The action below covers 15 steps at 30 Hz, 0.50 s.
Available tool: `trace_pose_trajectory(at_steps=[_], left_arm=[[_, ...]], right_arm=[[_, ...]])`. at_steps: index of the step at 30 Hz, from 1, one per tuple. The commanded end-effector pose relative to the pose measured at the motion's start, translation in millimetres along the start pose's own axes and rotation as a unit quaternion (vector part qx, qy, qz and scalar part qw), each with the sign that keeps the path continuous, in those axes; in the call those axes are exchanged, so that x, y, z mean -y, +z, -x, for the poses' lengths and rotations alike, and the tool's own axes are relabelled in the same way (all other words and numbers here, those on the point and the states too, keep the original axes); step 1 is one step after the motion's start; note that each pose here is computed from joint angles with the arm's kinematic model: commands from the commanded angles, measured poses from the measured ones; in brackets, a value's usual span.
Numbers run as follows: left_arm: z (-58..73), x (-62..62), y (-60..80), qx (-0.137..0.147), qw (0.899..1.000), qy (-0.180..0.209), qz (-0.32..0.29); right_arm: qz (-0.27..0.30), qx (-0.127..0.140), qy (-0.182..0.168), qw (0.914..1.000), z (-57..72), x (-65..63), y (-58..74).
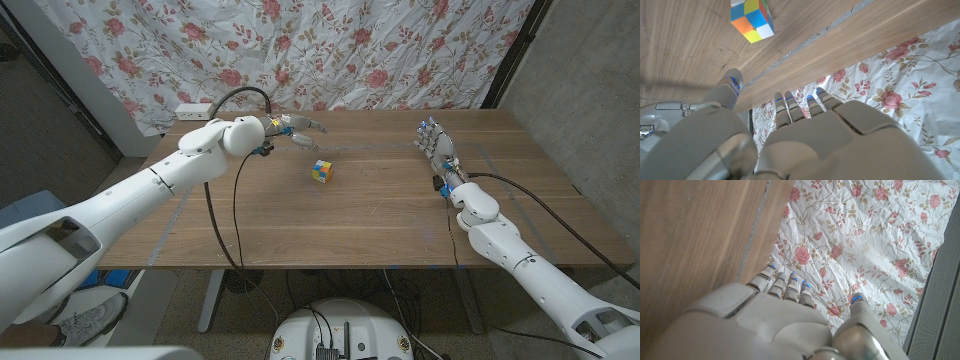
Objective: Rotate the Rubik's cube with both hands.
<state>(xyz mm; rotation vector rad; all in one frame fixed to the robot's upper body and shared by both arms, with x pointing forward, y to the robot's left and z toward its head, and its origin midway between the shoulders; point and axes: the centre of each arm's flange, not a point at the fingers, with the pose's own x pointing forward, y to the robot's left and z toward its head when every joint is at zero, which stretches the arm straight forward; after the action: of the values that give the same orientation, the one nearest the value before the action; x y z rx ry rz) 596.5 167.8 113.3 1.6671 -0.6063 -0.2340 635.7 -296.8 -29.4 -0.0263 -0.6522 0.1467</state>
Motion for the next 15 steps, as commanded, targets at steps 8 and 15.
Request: trace_pose_trajectory(at_steps=[8, 15], left_arm=[[-12.6, -7.4, 23.7, -0.034, 0.99, -0.043, -0.128], [-14.9, -4.6, 29.3, -0.054, 0.986, -0.051, -0.148]], right_arm=[[0.007, -0.009, -0.004, 0.9999, 0.0, -2.2, 1.2], [0.006, -0.009, -0.006, 0.9999, -1.4, -1.9, 0.4]])
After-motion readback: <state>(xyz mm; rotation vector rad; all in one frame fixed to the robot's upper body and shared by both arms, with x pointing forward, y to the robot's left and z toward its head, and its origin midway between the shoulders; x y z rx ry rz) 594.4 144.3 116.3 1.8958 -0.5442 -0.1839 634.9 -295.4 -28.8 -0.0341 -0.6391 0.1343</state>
